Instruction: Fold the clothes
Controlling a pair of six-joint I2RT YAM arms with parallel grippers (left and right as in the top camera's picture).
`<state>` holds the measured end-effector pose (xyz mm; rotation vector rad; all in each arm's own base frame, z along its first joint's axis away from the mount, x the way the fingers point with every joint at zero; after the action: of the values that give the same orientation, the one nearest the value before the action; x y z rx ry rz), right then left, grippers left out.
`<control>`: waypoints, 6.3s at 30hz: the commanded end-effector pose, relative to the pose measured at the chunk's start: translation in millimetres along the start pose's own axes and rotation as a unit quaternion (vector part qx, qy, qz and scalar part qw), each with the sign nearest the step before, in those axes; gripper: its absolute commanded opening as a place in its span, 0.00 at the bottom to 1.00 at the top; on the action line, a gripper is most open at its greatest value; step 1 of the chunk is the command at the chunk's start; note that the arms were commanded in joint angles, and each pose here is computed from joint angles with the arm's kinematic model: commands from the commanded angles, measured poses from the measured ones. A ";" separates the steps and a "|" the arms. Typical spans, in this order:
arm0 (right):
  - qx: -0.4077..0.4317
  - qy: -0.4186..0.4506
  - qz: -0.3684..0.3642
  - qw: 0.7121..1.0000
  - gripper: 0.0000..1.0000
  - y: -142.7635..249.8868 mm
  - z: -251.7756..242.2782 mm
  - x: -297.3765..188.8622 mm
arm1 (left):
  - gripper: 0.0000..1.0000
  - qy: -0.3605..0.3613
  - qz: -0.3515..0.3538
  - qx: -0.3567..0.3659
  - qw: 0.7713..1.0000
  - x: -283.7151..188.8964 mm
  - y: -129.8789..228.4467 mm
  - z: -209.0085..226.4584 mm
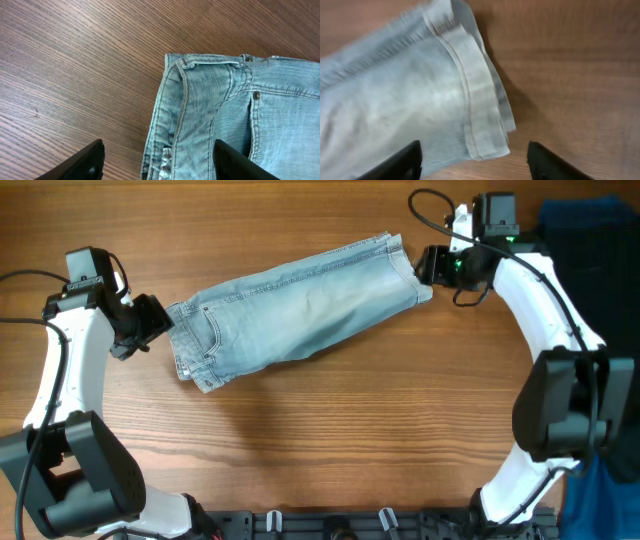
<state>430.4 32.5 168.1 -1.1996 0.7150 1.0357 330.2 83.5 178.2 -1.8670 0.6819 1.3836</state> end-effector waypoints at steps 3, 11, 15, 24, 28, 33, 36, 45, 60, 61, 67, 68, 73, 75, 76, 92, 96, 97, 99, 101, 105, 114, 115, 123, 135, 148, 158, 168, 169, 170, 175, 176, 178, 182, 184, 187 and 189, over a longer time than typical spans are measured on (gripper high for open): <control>0.023 -0.054 0.060 0.996 0.43 16.1 -4.8 48.1 | 0.69 0.011 -0.009 0.009 1.000 -8.9 -2.1 -4.0; 0.005 -0.129 0.099 0.987 0.89 35.3 -14.5 101.4 | 0.69 0.006 0.003 0.013 1.000 -8.8 1.8 -2.2; -0.026 -0.196 0.081 0.977 0.49 31.4 -4.2 97.9 | 0.70 0.006 0.003 0.013 1.000 -8.8 1.7 -2.3; 0.152 -0.033 0.265 0.952 0.15 82.7 -23.0 79.9 | 0.86 -0.001 0.075 -0.025 0.997 -7.1 24.0 3.4; 0.135 -0.044 0.249 0.958 0.16 78.1 -21.4 82.7 | 0.87 0.005 0.095 -0.038 0.995 -1.0 32.1 4.8; 0.144 -0.049 0.252 0.956 0.41 78.7 -21.8 81.7 | 0.95 -0.024 0.129 -0.113 0.985 19.4 54.5 18.9; 0.141 -0.044 0.250 0.957 0.52 78.4 -22.8 81.9 | 0.96 -0.019 0.111 -0.131 0.985 35.9 57.0 26.9; 0.132 -0.048 0.247 0.959 0.56 77.5 -22.7 82.4 | 0.99 0.178 0.080 -0.020 0.981 60.2 41.3 -2.8; 0.078 -0.030 0.186 0.979 0.48 55.4 -25.7 58.8 | 0.17 0.308 0.145 0.014 0.940 115.9 48.7 -23.2; 0.078 -0.023 0.173 0.981 0.48 50.9 -25.8 49.2 | 0.06 0.320 0.145 0.015 0.936 114.0 47.7 -25.2; 0.127 0.084 0.073 0.986 0.57 27.1 -45.1 -27.9 | 0.04 0.335 0.109 0.010 0.936 65.0 19.9 -24.7; 0.139 0.086 0.062 0.985 0.57 25.9 -48.8 -38.5 | 0.04 0.329 0.094 0.009 0.940 49.6 12.1 -21.7; 0.180 0.093 0.030 0.979 0.58 27.5 -65.3 -77.9 | 0.04 0.236 0.015 0.070 0.969 -42.5 -16.8 -12.6; 0.178 0.093 0.031 0.979 0.58 28.4 -64.8 -80.4 | 0.04 0.197 -0.002 0.089 0.976 -68.4 -23.8 -12.1; 0.179 0.090 0.032 0.979 0.58 28.6 -64.1 -80.5 | 0.04 0.177 -0.011 0.102 0.979 -85.2 -28.3 -13.2; 0.180 0.053 0.041 0.981 0.58 30.2 -57.8 -79.8 | 0.04 0.016 0.024 0.313 0.949 -80.3 37.4 -167.1; 0.172 0.053 0.041 0.983 0.58 30.1 -57.8 -79.8 | 0.08 0.022 0.046 0.316 0.947 -55.2 64.3 -200.2; 0.172 0.053 0.041 0.983 0.58 30.0 -57.8 -79.8 | 0.11 0.023 0.049 0.313 0.948 -50.5 72.8 -208.8; 0.171 0.052 0.041 0.983 0.58 30.1 -57.7 -79.8 | 0.21 0.023 0.059 0.302 0.951 -41.2 90.5 -223.6; 0.168 0.048 0.042 0.984 0.58 30.2 -57.1 -79.7 | 0.45 0.023 0.064 0.284 0.957 -35.9 104.5 -234.2; 0.170 0.037 0.044 0.984 0.58 30.5 -55.2 -79.6 | 0.89 0.027 0.068 0.271 0.960 -35.9 126.5 -247.5; -0.023 -0.238 0.033 0.970 0.50 26.9 16.3 -79.5 | 0.90 0.024 0.024 0.162 0.986 -98.7 58.9 -185.0; -0.040 -0.254 0.038 0.966 0.49 28.0 29.8 -77.6 | 0.70 0.015 0.031 0.147 0.989 -97.4 51.4 -175.1; -0.288 -0.309 0.081 0.903 0.37 72.7 186.4 -53.5 | 0.17 -0.055 0.129 0.086 0.986 -30.8 51.1 -120.7; -0.331 -0.128 0.176 0.918 0.52 124.1 195.4 74.2 | 0.33 -0.028 0.192 0.062 0.979 62.6 90.5 -74.4; -0.232 -0.026 0.303 0.924 0.23 153.9 155.4 99.1 | 0.45 0.038 0.206 -0.005 0.978 48.2 60.8 -44.0; -0.252 -0.071 0.133 0.956 0.49 103.5 186.9 -6.9 | 1.00 0.148 0.188 0.049 0.970 70.8 60.5 -33.2; -0.269 -0.106 0.001 0.957 0.53 84.2 199.7 -90.0 | 0.26 0.276 0.219 0.127 0.927 99.6 99.0 -60.1; -0.268 -0.106 0.001 0.958 0.53 84.3 199.7 -90.6 | 0.07 0.279 0.215 0.129 0.927 99.7 98.4 -61.5; -0.268 -0.106 0.002 0.958 0.53 84.5 199.6 -90.5 | 0.04 0.296 0.215 0.129 0.922 96.9 97.1 -64.8; -0.268 -0.105 0.002 0.958 0.53 84.6 199.5 -90.5 | 0.04 0.422 0.176 0.121 0.881 43.4 59.1 -88.7; -0.268 -0.105 0.002 0.958 0.53 84.6 199.5 -90.5 | 0.04 0.405 0.148 0.100 0.897 32.6 44.0 -86.5; -0.268 -0.105 0.003 0.958 0.53 84.8 199.3 -90.5 | 0.04 0.369 0.075 0.030 0.926 13.1 10.2 -73.0; -0.264 -0.105 0.003 0.959 0.54 84.7 199.4 -90.5 | 0.04 0.326 -0.055 -0.107 0.938 -8.1 -45.4 -18.8; -0.255 -0.106 0.004 0.961 0.55 84.7 199.5 -90.5 | 0.04 0.259 -0.096 -0.182 0.944 1.4 -61.7 23.3; -0.251 -0.106 0.005 0.962 0.55 84.9 199.4 -90.5 | 0.04 0.186 -0.087 -0.244 0.948 37.4 -64.8 66.0; -0.241 -0.105 0.007 0.965 0.55 85.1 199.3 -90.5 | 0.04 0.151 -0.060 -0.277 0.947 66.1 -61.0 87.9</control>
<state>303.0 207.5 258.7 -1.4915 0.2871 1.4067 354.3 167.3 167.1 -2.5561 0.4302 1.0167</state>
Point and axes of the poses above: each gripper's point midway between its finger pads, its own x axis out along the fingers, its own z axis along the line the jaws close on, y = z × x, the point moved 9 cm from there along -x, back along the fingers, and after that the axes turned 4 degrees about -x, right-handed, at the moved point
